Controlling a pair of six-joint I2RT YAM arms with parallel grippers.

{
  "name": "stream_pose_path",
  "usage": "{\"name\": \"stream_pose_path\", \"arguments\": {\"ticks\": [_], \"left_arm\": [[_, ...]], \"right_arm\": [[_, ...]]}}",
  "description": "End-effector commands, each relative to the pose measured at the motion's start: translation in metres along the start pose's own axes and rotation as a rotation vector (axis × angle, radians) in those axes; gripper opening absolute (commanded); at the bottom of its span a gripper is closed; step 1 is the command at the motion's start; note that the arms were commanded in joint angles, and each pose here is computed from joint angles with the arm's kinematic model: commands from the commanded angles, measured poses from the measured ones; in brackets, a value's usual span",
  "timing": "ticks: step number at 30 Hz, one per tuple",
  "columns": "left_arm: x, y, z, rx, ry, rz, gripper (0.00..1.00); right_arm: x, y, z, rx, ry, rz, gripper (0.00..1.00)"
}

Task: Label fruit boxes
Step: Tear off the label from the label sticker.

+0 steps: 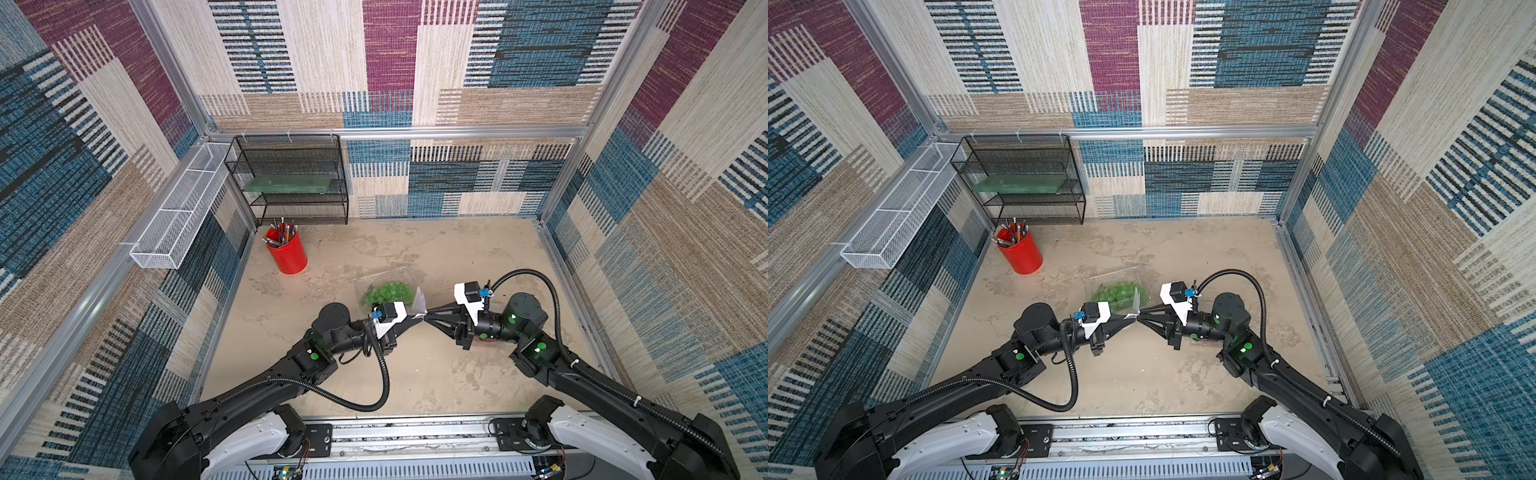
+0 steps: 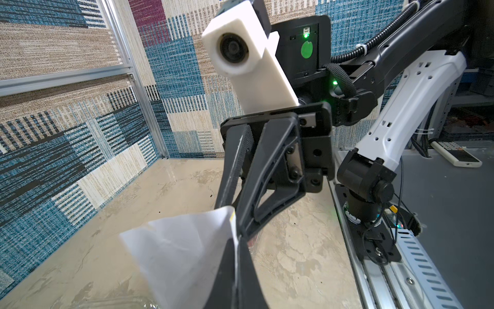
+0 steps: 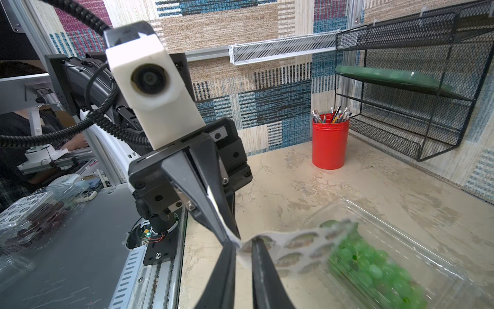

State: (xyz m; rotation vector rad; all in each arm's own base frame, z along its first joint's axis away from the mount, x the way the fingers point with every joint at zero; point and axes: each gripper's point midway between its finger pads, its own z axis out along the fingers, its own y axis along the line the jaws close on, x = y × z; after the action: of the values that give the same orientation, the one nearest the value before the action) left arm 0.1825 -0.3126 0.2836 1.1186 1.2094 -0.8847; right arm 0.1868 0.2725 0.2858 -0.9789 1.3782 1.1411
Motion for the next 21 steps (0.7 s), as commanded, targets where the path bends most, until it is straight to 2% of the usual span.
{"name": "stream_pose_path", "arguments": {"ticks": [1,11,21], "left_arm": [[-0.0055,-0.0029,-0.0001,0.018,-0.016,0.006,0.0],[-0.0064,-0.0034,-0.001,0.017,-0.019,0.007,0.0],[-0.0047,0.0028,-0.0034,-0.028,-0.008,0.0,0.0]], "right_arm": [[-0.0019,-0.0022,-0.0007,0.016,-0.011,-0.01,0.19],[0.002,-0.0039,-0.001,0.02,0.0,-0.008,0.03],[0.0028,-0.0081,-0.0099,0.055,0.002,-0.008,0.02]]}}
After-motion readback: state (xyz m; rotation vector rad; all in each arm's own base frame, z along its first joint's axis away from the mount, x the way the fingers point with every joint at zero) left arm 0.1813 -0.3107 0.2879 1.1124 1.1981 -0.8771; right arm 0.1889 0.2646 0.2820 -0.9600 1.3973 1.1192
